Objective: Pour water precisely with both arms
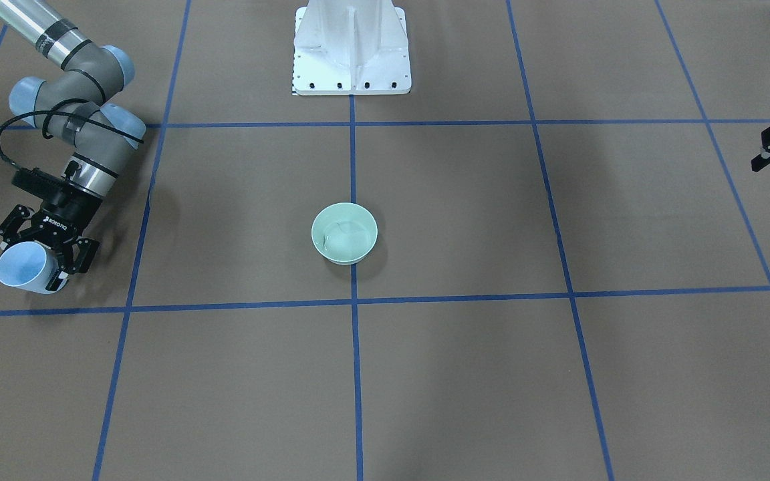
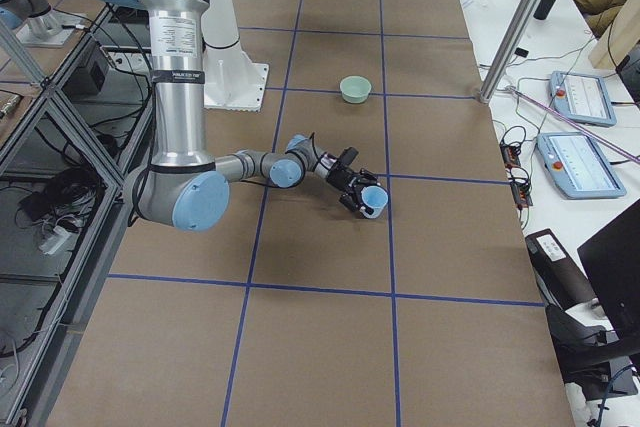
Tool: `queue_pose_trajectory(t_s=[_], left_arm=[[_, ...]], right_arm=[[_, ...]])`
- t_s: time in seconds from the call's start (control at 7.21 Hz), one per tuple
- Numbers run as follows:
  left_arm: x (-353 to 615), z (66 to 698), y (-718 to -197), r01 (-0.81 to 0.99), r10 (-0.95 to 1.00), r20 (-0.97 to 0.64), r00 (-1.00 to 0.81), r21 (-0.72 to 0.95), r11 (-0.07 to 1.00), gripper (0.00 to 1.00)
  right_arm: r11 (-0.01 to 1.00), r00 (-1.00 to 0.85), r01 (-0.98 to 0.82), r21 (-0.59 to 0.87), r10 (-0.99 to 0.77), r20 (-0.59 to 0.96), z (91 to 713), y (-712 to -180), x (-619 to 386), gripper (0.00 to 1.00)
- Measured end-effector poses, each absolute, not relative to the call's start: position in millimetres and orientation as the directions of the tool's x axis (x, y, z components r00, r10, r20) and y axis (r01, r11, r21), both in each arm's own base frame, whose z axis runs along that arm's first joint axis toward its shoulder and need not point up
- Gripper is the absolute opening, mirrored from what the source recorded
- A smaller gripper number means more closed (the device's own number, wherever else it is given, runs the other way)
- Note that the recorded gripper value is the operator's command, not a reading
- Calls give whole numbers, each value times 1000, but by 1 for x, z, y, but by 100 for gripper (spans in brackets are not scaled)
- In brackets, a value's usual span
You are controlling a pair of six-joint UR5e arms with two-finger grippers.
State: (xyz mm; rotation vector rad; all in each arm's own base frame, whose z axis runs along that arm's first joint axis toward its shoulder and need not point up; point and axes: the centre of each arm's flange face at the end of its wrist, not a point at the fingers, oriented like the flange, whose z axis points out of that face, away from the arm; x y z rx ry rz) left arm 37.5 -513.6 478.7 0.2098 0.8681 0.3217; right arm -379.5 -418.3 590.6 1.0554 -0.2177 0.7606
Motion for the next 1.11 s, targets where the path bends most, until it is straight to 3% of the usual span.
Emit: queue_pose_trajectory(t_s=[1.11], left_arm=[[38, 479, -515, -192, 361, -712, 602, 309, 931, 100]], right_arm=[[320, 735, -673, 667, 391, 554, 577, -360, -372, 100]])
